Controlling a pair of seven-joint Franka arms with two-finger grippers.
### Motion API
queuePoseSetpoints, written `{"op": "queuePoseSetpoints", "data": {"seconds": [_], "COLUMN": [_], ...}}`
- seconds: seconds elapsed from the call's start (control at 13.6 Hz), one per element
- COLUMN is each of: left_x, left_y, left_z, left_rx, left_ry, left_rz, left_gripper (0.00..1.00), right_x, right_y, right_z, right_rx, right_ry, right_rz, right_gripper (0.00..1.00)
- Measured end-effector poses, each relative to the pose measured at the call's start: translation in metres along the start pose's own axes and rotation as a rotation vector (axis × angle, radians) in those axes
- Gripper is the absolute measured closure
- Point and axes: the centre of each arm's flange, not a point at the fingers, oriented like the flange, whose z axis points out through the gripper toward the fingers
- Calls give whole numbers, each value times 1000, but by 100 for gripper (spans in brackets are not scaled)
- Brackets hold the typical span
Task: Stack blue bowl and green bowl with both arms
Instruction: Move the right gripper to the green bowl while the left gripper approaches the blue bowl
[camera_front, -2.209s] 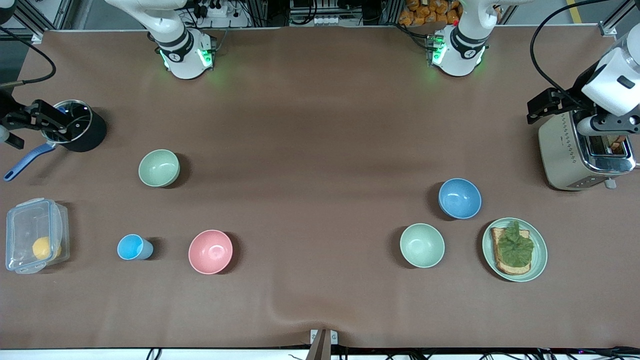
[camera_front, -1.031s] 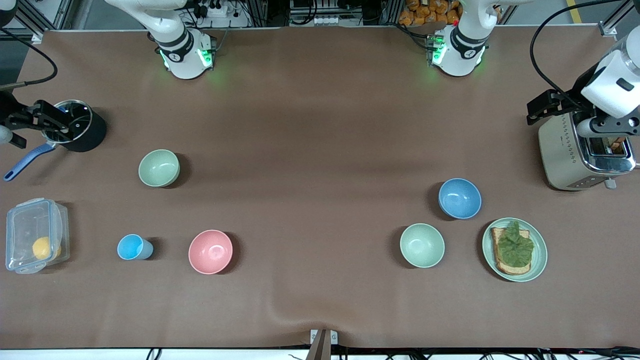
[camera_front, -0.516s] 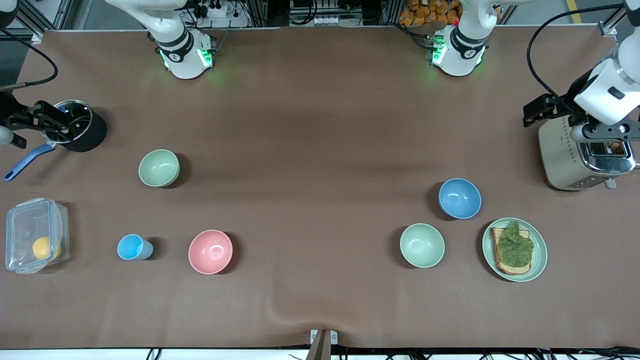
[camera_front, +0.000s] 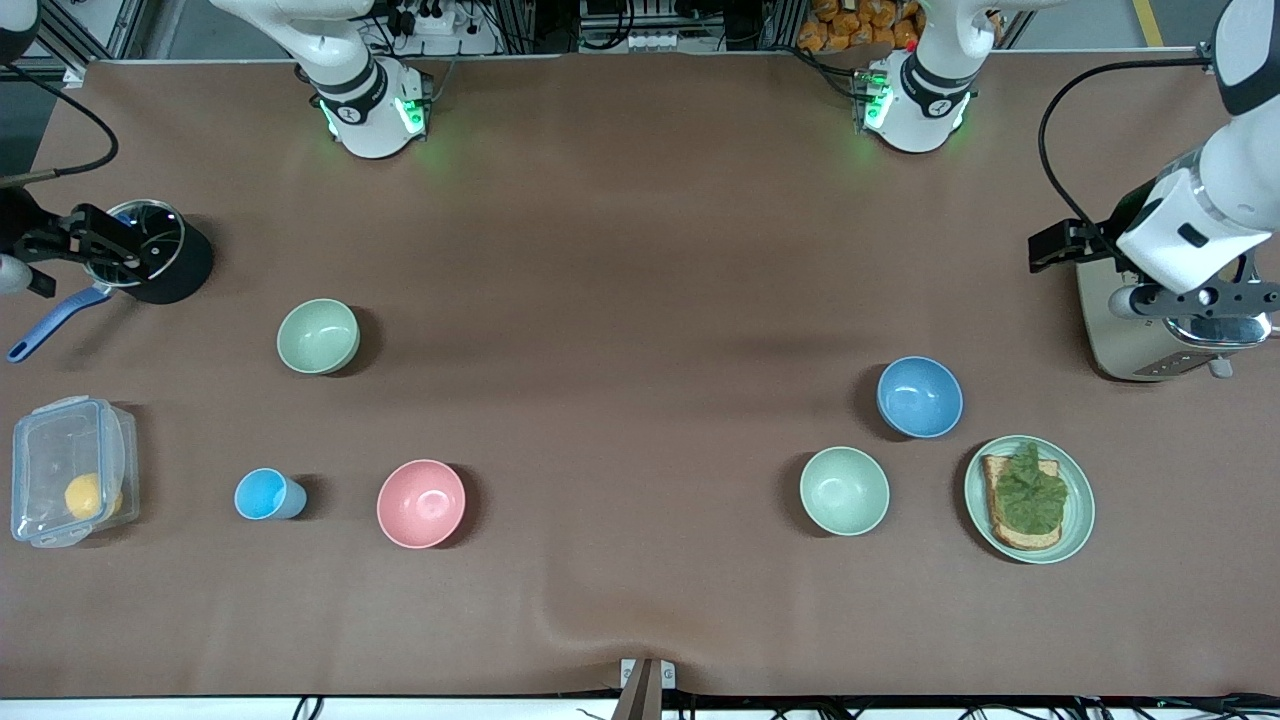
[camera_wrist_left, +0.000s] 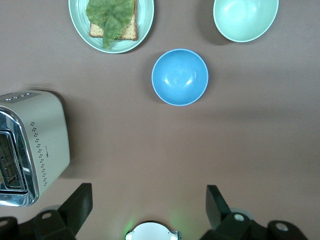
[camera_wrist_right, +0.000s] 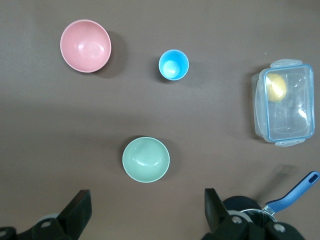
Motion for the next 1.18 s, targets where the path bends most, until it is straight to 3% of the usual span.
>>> {"op": "queuePoseSetpoints", "data": {"seconds": [0.52,0.81,1.18], "left_x": [12,26,43], "left_y": [1,2,3], "left_z": [29,51,80], "left_rx": [4,5,13], "left_ry": [-53,-81,-117], "left_rz": [1,1,2], "left_gripper": [0,0,0], "right_x": [28,28,-2], "right_y": [23,34,47], "right_z": [106,169,256], "right_rx": [45,51,126], "right_ry": [-182,-197,-198], "right_rz": [30,49,127], "right_gripper": [0,0,0]}}
